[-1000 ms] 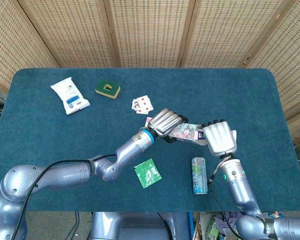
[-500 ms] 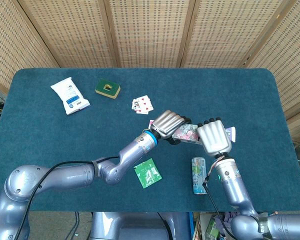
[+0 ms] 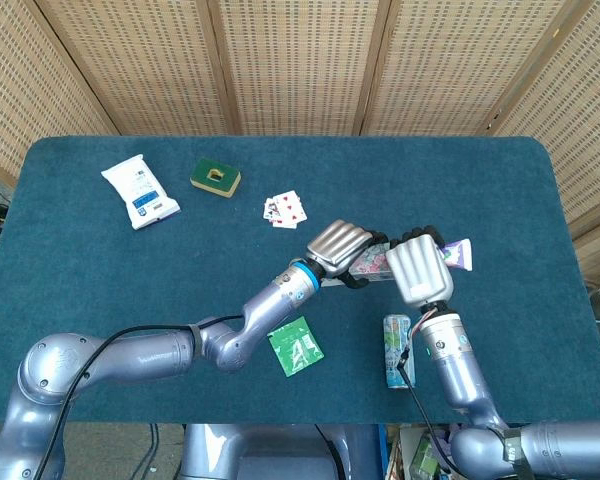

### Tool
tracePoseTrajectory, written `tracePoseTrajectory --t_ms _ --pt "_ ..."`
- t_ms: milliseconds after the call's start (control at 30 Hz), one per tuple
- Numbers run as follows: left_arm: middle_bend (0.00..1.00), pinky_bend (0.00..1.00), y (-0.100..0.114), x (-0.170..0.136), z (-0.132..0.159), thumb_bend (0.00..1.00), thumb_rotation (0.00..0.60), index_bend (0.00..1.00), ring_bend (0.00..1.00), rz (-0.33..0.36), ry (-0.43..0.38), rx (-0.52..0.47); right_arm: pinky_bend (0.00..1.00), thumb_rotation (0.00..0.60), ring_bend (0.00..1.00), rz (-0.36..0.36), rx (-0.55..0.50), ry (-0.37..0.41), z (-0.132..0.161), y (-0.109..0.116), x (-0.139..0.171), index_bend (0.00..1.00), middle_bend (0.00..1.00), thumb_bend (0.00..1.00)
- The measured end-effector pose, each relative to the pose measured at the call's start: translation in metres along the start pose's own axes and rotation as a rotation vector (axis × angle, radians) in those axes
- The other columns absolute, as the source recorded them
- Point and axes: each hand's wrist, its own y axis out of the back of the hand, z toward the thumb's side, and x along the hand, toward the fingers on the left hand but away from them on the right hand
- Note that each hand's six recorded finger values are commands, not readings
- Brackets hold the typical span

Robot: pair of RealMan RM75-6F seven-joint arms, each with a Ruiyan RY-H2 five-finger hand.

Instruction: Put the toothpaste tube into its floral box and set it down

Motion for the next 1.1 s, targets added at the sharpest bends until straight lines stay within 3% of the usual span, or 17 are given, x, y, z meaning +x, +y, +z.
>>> tracePoseTrajectory --t_ms 100,167,233,333,433,533,667,933,1100 --pt "0.57 0.45 -0.001 0.0 -0.002 0.38 0.6 0.59 0.47 0.018 0.0 -0.049 0.5 0.6 0.47 -0.032 0.079 -0.021 -0.004 0.003 0.001 0.61 0.55 0.58" --pt "0.57 0.45 -0.003 0.0 -0.004 0.38 0.6 0.59 0.48 0.03 -0.003 -0.092 0.5 0.6 0.44 -0.048 0.125 -0.034 -0.006 0.004 0.003 0.53 0.47 0.59" --pt "0.57 0.45 -0.005 -0.001 -0.006 0.38 0.6 0.6 0.48 0.041 -0.006 -0.133 0.47 0.6 0.36 -0.057 0.175 -0.042 -0.007 0.004 0.005 0.35 0.3 0.58" --pt "0.57 0.45 -0.009 -0.001 -0.008 0.38 0.6 0.6 0.48 0.064 -0.017 -0.194 0.42 0.6 0.22 -0.067 0.249 -0.051 -0.008 0.004 0.008 0.17 0.09 0.52" --pt "0.57 0.45 -0.013 -0.001 -0.01 0.38 0.6 0.6 0.48 0.09 -0.028 -0.258 0.38 0.6 0.16 -0.086 0.316 -0.077 -0.01 0.006 0.012 0.09 0.01 0.44" --pt "0.57 0.45 -0.018 0.0 -0.012 0.38 0.6 0.6 0.48 0.115 -0.038 -0.331 0.31 0.6 0.07 -0.111 0.365 -0.114 -0.012 0.01 0.016 0.01 0.0 0.34" --pt "0.57 0.45 -0.026 0.002 -0.015 0.38 0.6 0.6 0.48 0.146 -0.047 -0.439 0.25 0.6 0.0 -0.122 0.413 -0.184 -0.018 0.013 0.024 0.0 0.0 0.2" --pt "0.57 0.45 -0.036 0.008 -0.025 0.38 0.6 0.61 0.48 0.198 -0.056 -0.541 0.24 0.6 0.0 -0.143 0.443 -0.337 -0.038 0.014 0.041 0.0 0.0 0.19" --pt "0.58 0.45 -0.022 0.005 -0.03 0.38 0.6 0.61 0.48 0.314 -0.089 -0.526 0.24 0.6 0.0 -0.118 0.41 -0.412 -0.06 0.002 0.047 0.0 0.0 0.19"
